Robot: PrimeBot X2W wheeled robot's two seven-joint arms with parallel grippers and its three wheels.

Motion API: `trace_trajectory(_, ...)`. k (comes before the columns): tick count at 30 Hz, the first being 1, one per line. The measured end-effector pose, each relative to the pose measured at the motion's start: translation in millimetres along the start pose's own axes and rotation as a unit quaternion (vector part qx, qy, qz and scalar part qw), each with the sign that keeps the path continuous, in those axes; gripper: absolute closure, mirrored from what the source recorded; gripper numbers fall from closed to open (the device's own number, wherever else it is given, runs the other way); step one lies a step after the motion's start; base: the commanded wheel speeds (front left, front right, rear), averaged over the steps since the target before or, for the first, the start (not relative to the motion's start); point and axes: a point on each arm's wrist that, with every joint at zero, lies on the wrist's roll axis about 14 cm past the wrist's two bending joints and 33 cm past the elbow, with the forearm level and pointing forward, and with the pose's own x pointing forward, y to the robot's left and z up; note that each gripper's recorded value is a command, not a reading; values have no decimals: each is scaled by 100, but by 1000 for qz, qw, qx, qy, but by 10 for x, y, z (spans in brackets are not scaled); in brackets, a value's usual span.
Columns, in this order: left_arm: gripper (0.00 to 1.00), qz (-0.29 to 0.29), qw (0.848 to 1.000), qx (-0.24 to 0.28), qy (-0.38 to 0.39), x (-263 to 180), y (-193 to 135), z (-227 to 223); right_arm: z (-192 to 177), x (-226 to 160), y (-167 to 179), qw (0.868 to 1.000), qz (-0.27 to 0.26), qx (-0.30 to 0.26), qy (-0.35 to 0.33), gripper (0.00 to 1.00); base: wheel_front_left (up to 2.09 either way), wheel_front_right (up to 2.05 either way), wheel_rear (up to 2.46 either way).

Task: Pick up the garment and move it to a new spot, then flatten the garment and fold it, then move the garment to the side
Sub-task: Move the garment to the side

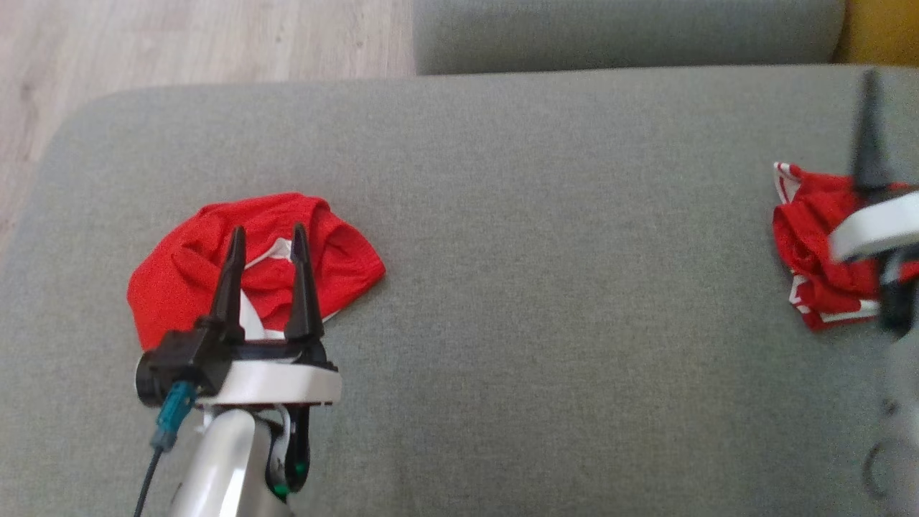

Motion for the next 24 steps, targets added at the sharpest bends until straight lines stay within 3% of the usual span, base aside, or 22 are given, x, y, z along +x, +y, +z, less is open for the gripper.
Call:
trace_trajectory(4,0,4,1000,0,-6,-100,17,55,161,-226,375,997,26,63,-30,0,0,0,0)
trace_trajectory(9,0,13,1000,0,-3,-212,69,40,25,-513,709,990,45,129,-19,0,0,0,0)
trace_trajectory(18,0,24,999,-1,24,-374,123,-133,-514,-1048,1019,981,69,169,61,0,0,0,0)
trace_trajectory(24,0,24,999,-2,33,-387,113,-195,-598,-1144,1048,977,67,188,75,0,0,0,0)
